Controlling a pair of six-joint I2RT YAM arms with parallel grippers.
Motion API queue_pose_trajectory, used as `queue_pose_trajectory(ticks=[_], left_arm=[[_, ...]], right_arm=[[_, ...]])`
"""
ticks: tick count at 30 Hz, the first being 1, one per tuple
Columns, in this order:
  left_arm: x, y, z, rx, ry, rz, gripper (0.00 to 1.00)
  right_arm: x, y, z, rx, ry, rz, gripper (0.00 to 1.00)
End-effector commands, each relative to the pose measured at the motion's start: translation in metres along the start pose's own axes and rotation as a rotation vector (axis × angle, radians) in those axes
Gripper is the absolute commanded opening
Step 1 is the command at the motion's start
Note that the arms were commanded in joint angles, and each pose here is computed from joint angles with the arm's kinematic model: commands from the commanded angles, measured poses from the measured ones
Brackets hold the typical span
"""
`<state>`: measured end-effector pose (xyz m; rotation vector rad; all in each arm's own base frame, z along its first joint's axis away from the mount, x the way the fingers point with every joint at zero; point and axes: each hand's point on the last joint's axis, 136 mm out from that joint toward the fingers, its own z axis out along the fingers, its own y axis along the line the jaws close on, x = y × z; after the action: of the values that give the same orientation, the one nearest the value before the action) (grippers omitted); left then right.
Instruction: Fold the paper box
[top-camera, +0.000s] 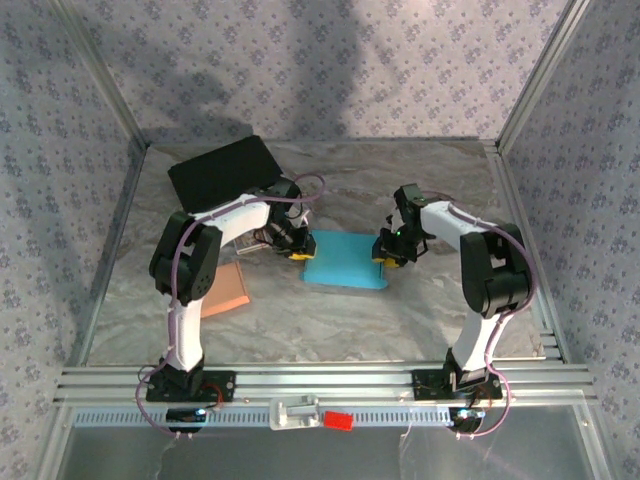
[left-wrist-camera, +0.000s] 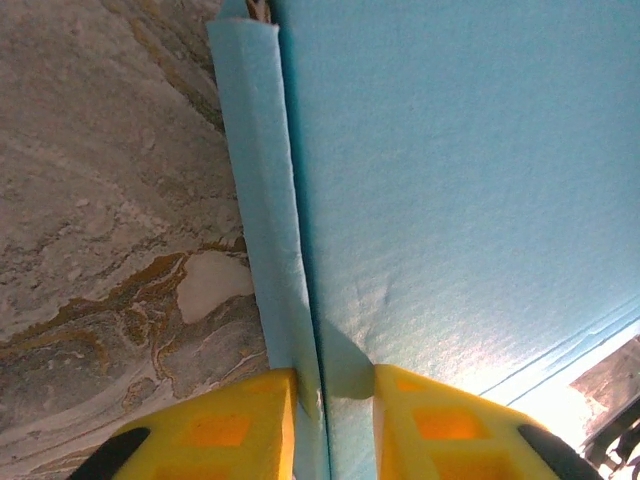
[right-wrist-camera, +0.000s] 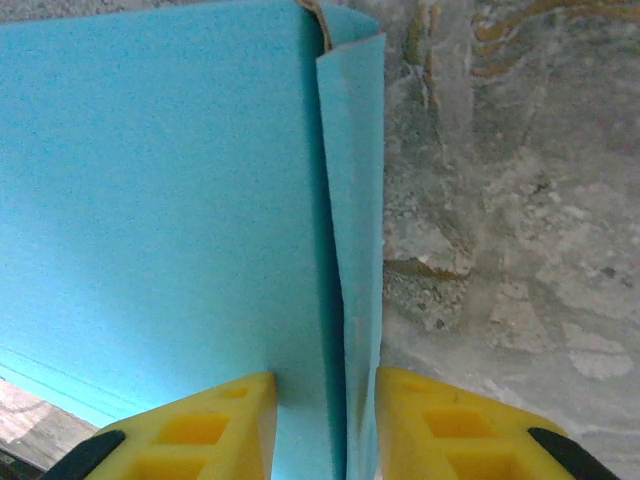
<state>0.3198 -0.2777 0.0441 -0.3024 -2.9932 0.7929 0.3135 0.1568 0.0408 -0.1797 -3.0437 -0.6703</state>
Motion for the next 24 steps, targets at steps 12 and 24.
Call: queue_pose_trajectory(ticks=[12, 24], left_arm=[[0.023, 0.014, 0.015, -0.053, 0.079, -0.011, 0.28], [0.024, 0.024, 0.021, 0.008, 0.058, -0.066, 0.05]], right_arm=[[0.003, -0.005, 0.010, 0.042, 0.033, -0.005, 0.17], [-0.014, 0.006, -0.023, -0.087, -0.091, 0.015, 0.37]])
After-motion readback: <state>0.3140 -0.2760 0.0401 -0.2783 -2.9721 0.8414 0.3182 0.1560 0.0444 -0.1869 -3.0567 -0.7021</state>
